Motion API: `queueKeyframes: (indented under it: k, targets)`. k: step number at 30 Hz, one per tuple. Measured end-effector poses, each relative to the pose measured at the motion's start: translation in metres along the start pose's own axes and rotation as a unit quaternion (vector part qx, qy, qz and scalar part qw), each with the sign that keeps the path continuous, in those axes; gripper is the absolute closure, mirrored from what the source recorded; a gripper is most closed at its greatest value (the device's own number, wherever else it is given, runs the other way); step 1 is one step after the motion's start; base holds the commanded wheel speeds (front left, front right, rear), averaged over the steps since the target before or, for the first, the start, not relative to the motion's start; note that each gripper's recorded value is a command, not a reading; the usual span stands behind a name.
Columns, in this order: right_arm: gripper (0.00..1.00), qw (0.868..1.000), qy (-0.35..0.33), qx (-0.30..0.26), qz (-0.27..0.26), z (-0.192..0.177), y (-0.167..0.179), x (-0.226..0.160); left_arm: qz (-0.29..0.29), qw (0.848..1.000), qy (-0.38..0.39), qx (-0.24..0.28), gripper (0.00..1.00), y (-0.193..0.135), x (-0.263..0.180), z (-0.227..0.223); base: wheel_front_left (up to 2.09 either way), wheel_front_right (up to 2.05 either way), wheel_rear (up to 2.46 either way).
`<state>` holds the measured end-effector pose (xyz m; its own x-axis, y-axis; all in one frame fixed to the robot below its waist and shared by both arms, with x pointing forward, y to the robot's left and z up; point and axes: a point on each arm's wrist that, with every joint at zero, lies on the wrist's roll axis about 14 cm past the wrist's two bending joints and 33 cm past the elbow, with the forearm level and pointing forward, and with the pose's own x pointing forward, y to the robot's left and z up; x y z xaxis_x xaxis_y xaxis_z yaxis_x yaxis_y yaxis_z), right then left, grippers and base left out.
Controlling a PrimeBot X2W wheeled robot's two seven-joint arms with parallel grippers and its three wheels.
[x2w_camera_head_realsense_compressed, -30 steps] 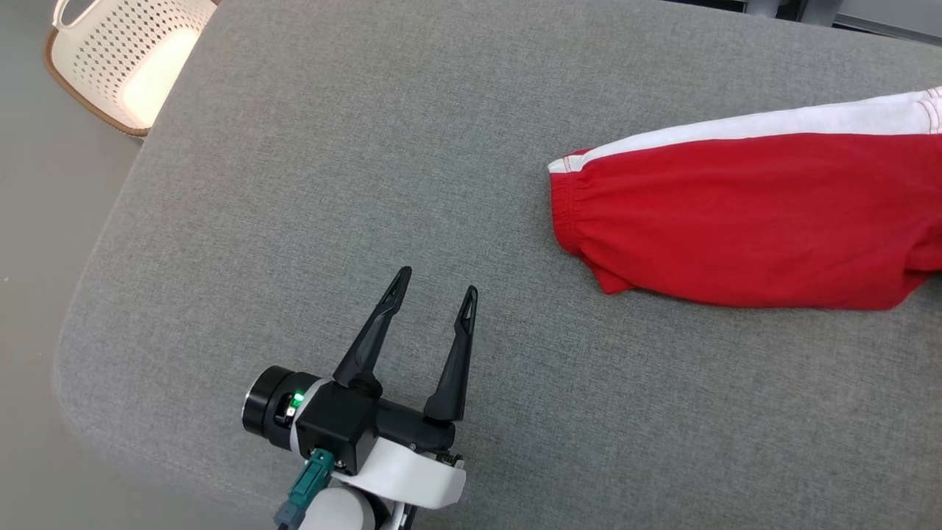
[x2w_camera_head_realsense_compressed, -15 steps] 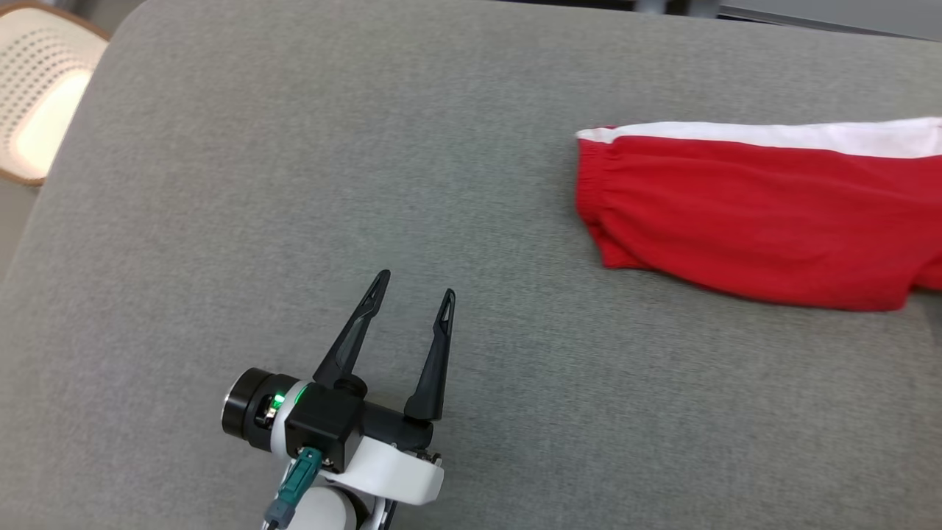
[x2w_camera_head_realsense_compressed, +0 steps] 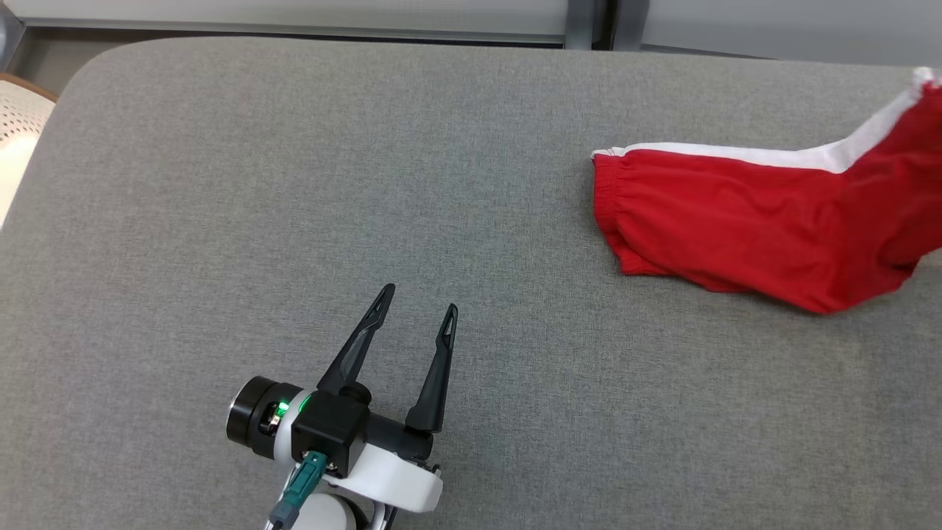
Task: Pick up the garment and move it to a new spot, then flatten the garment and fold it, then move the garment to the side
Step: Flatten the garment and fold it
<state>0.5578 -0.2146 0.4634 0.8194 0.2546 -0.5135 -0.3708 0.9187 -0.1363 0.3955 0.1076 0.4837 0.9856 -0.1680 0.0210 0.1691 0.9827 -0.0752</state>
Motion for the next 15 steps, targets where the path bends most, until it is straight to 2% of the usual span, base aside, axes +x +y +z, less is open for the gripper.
queueKeyframes:
  k: [8, 13, 15]
  targets:
    - [1.0, 0.994, -0.039, -0.041, 0.088, 0.046, 0.089, 0.014, 0.018, 1.0, -0.007, 0.003, 0.0, 0.009, -0.013, 0.008, 0.0, 0.0, 0.0]
    - [1.0, 0.987, -0.045, -0.048, 0.145, 0.055, 0.148, 0.023, 0.029, 1.0, -0.008, -0.001, 0.0, 0.013, -0.019, 0.01, 0.0, 0.0, 0.0]
    - [1.0, 0.986, -0.045, -0.047, 0.155, 0.055, 0.158, 0.025, 0.03, 1.0, -0.007, -0.002, 0.0, 0.014, -0.02, 0.01, 0.0, 0.0, 0.0]
